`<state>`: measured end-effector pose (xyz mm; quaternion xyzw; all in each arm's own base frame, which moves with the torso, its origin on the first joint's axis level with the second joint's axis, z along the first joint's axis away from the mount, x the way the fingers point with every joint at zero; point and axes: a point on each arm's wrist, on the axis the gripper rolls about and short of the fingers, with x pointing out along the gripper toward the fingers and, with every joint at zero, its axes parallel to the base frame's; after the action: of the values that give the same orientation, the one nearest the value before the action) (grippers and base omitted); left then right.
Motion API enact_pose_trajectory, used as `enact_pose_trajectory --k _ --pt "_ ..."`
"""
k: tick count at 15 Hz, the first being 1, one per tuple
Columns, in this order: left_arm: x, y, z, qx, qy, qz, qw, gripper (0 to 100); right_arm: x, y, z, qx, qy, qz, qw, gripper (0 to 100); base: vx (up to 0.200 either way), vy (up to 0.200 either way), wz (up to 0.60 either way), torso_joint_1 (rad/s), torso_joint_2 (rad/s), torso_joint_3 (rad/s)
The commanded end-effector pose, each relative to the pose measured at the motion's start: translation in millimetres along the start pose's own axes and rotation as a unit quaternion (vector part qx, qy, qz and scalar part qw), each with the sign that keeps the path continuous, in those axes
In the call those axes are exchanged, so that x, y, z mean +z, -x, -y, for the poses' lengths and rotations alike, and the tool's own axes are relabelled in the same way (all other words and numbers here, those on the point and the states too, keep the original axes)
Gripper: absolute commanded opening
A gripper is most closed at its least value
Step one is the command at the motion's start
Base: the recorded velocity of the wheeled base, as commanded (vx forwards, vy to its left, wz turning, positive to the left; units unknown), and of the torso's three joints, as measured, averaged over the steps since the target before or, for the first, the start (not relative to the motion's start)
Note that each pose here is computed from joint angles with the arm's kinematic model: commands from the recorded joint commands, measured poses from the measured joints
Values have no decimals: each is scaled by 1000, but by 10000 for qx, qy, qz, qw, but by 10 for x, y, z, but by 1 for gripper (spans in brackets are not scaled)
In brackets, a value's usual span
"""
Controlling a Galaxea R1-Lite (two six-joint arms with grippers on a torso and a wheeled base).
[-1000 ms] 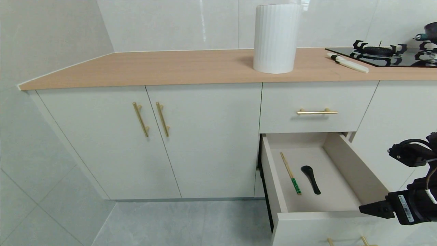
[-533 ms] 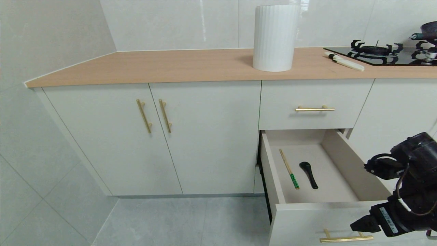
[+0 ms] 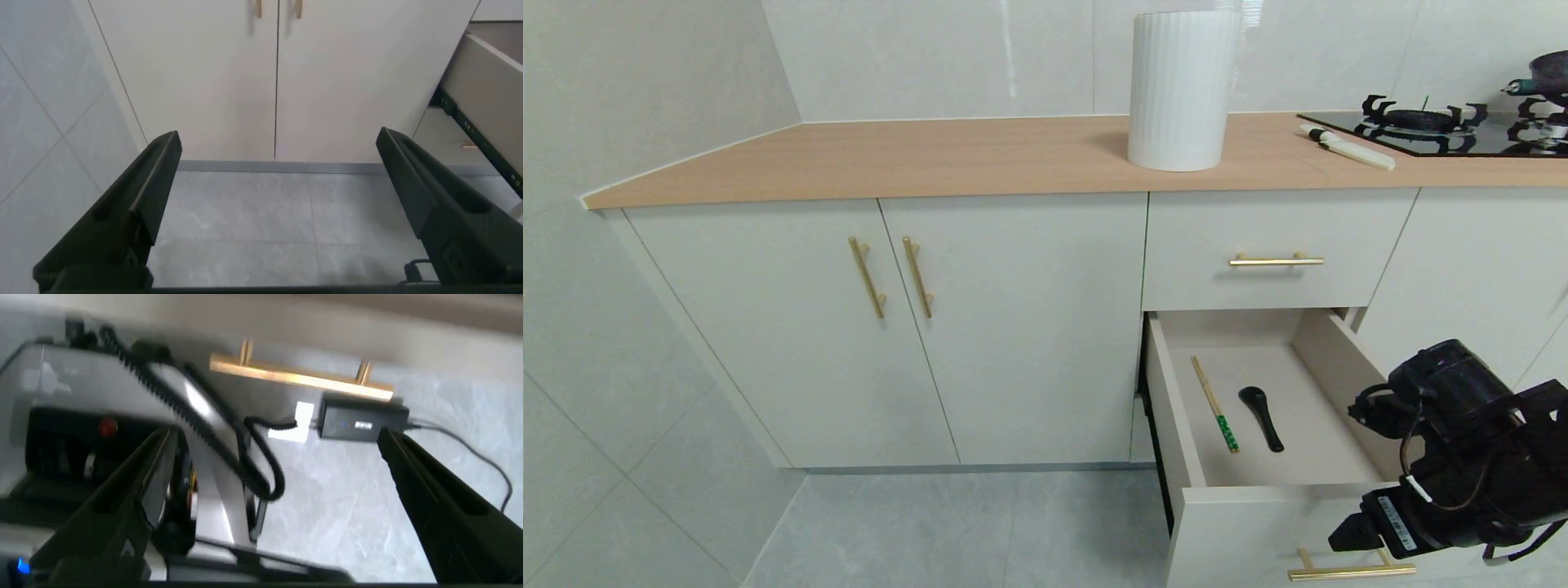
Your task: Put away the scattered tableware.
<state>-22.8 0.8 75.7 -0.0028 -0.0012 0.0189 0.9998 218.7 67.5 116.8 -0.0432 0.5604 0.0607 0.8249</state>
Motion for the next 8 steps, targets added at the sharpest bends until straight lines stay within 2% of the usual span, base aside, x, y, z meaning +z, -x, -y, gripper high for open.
enact_pose_trajectory --k 1,4,8 --pt "1 -1 0 2 3 -4 10000 100 35 -84 11 -66 -131 56 9999 100 0 0 0 0 0 0" --pt "1 -1 0 2 3 -4 10000 100 62 -107 45 -354 -243 181 9989 100 0 0 0 0 0 0" --pt "1 -1 0 2 3 -4 10000 100 126 -148 125 -408 -435 352 9976 100 0 0 0 0 0 0"
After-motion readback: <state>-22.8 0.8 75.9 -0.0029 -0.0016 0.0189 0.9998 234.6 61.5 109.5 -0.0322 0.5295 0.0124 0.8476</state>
